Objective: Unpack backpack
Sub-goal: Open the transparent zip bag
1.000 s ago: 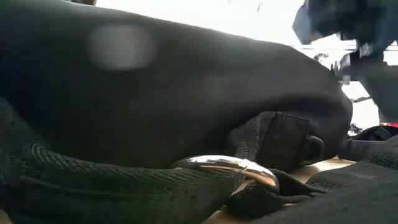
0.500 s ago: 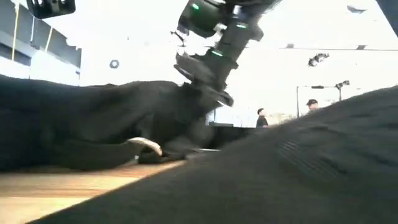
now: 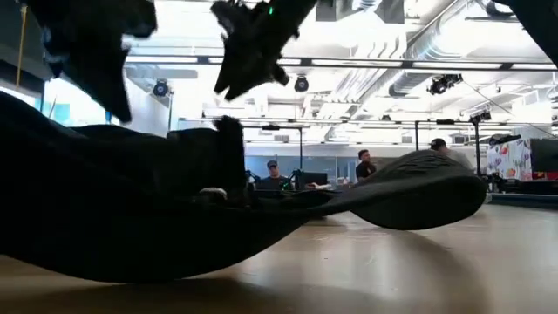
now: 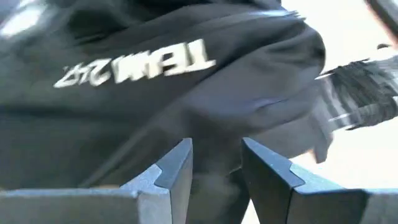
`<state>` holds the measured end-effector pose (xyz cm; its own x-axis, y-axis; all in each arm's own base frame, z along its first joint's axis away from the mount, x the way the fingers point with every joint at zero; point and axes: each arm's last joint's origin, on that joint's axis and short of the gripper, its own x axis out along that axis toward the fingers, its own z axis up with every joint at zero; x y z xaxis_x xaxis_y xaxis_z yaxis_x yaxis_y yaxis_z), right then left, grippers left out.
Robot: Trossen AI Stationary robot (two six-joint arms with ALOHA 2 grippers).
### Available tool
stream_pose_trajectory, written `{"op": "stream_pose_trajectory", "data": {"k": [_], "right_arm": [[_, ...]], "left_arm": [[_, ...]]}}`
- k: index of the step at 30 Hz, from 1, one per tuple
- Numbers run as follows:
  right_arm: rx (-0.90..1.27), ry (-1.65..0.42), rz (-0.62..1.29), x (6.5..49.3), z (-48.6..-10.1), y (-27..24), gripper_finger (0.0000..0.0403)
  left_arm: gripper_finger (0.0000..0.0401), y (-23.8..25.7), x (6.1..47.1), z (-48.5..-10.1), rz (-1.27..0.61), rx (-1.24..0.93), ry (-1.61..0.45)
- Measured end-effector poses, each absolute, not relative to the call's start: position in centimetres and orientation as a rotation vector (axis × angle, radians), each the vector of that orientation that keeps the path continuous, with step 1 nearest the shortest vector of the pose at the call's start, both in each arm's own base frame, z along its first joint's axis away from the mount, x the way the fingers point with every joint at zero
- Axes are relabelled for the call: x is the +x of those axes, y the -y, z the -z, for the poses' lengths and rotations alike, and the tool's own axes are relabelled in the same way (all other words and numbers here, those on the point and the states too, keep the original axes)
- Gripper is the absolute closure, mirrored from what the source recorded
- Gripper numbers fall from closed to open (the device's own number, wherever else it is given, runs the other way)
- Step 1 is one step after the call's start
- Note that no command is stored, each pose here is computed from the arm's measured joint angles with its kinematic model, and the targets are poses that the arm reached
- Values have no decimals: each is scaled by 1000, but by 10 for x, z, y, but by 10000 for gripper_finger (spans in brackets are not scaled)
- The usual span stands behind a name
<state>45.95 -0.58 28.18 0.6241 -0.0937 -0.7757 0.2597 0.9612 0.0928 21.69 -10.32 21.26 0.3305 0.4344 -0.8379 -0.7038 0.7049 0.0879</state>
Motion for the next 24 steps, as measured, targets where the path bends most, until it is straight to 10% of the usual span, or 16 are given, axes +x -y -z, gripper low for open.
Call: {"op": "stream_pose_trajectory", "data": {"k": [12, 24], "right_arm": [[129, -805, -26, 404, -349, -117, 282], [107, -976, 79, 347, -342, -188, 282]], "left_arm": [[401, 60, 167, -151, -1045, -439, -1166], [401, 34, 147, -171, -1115, -620, -1022]]}}
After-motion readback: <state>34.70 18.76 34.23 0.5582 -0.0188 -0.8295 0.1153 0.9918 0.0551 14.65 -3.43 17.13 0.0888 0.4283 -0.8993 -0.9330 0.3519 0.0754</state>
